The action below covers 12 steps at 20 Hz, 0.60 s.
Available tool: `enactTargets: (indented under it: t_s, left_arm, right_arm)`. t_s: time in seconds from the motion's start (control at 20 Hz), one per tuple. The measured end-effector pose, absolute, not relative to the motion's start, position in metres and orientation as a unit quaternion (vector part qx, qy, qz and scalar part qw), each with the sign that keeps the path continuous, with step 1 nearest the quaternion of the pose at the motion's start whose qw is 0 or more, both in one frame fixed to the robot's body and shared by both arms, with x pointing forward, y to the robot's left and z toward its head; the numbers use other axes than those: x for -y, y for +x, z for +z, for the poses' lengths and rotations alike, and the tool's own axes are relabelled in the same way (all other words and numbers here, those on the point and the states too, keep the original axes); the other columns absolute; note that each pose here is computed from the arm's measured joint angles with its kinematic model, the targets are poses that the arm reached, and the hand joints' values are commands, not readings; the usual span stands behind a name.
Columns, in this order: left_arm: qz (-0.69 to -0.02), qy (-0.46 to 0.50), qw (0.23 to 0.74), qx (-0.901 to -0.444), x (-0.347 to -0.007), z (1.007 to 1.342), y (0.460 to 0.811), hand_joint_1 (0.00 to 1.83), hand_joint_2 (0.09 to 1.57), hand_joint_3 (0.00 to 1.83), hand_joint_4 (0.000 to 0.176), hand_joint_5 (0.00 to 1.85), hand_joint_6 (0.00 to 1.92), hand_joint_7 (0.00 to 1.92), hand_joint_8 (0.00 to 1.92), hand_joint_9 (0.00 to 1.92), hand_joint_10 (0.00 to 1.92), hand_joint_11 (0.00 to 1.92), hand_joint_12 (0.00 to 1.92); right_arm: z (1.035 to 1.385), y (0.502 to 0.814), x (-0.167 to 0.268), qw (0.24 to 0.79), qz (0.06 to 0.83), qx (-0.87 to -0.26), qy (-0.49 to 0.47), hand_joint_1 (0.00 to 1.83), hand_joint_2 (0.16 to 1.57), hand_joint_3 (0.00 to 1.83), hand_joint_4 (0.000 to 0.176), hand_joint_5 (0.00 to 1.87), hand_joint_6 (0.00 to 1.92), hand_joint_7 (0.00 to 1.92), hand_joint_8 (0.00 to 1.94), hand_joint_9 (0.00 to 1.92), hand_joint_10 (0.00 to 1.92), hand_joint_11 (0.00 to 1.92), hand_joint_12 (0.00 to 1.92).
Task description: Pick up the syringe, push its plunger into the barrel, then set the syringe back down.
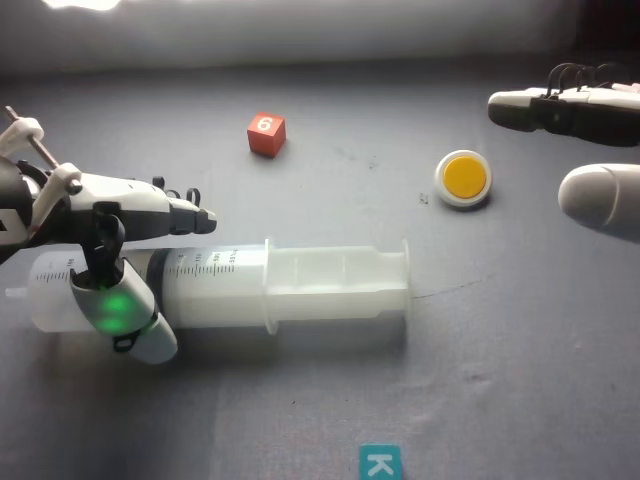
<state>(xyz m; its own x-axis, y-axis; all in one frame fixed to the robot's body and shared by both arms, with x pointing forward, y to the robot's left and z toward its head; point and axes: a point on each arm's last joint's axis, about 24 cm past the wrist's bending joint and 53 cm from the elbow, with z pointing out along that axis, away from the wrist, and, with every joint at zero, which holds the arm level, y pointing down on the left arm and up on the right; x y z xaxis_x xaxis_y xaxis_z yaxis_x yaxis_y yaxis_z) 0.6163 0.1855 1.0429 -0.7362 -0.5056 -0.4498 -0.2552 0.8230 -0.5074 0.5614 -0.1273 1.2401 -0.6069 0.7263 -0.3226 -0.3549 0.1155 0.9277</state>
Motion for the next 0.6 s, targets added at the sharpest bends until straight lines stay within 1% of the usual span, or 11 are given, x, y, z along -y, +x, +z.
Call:
enactTargets:
  t_s: [0.1,0.25,0.3,0.35,0.4,0.45,0.5,0.6]
  left_arm:
    - [-0.208,-0.209,0.292,-0.91,-0.185,1.037,0.616,1.14,0.98,0.01,0.0,0.0,0.0,0.0,0.0,0.0,0.0,0.0,0.0]
    - [-0.199,-0.211,0.285,-0.913,-0.187,1.029,0.614,1.17,0.97,0.0,0.0,0.0,0.0,0.0,0.0,0.0,0.0,0.0,0.0]
    - [-0.198,-0.21,0.283,-0.915,-0.187,1.026,0.612,1.17,0.97,0.0,0.0,0.0,0.0,0.0,0.0,0.0,0.0,0.0,0.0]
    - [-0.198,-0.209,0.281,-0.915,-0.186,1.024,0.612,1.17,0.97,0.0,0.0,0.0,0.0,0.0,0.0,0.0,0.0,0.0,0.0]
    - [-0.197,-0.209,0.28,-0.916,-0.187,1.022,0.611,1.17,0.98,0.01,0.0,0.0,0.0,0.0,0.0,0.0,0.0,0.0,0.0]
    - [-0.198,-0.207,0.279,-0.917,-0.187,1.02,0.61,1.21,0.98,0.01,0.0,0.0,0.0,0.0,0.0,0.0,0.0,0.0,0.0]
    - [-0.197,-0.203,0.278,-0.918,-0.186,1.016,0.611,1.19,0.98,0.01,0.0,0.0,0.0,0.0,0.0,0.0,0.0,0.0,0.0]
    - [-0.199,-0.197,0.276,-0.92,-0.185,1.011,0.608,1.22,0.99,0.01,0.0,0.0,0.0,0.0,0.0,0.0,0.0,0.03,0.02]
  right_arm:
    - [1.24,0.561,0.127,0.417,0.648,-0.619,0.15,0.0,1.25,0.0,0.0,0.26,0.0,0.23,0.0,0.18,0.0,0.0,0.41]
    - [1.243,0.562,0.125,0.417,0.652,-0.615,0.15,0.0,1.26,0.0,0.0,0.27,0.0,0.24,0.0,0.19,0.0,0.0,0.44]
    - [1.244,0.561,0.125,0.418,0.653,-0.614,0.149,0.0,1.25,0.0,0.0,0.28,0.01,0.26,0.01,0.22,0.01,0.0,0.53]
    - [1.244,0.561,0.125,0.418,0.654,-0.613,0.149,0.0,1.25,0.0,0.0,0.24,0.0,0.22,0.0,0.19,0.01,0.0,0.44]
    - [1.244,0.561,0.125,0.418,0.654,-0.613,0.149,0.0,1.25,0.0,0.0,0.24,0.01,0.22,0.01,0.19,0.01,0.0,0.43]
    - [1.244,0.561,0.125,0.418,0.654,-0.613,0.149,0.0,1.25,0.0,0.0,0.27,0.01,0.25,0.01,0.2,0.01,0.0,0.47]
    - [1.245,0.562,0.126,0.418,0.654,-0.612,0.15,0.0,1.25,0.0,0.0,0.27,0.01,0.25,0.01,0.2,0.01,0.0,0.48]
    - [1.246,0.561,0.125,0.419,0.656,-0.611,0.148,0.0,1.25,0.0,0.0,0.24,0.0,0.22,0.0,0.18,0.0,0.0,0.45]
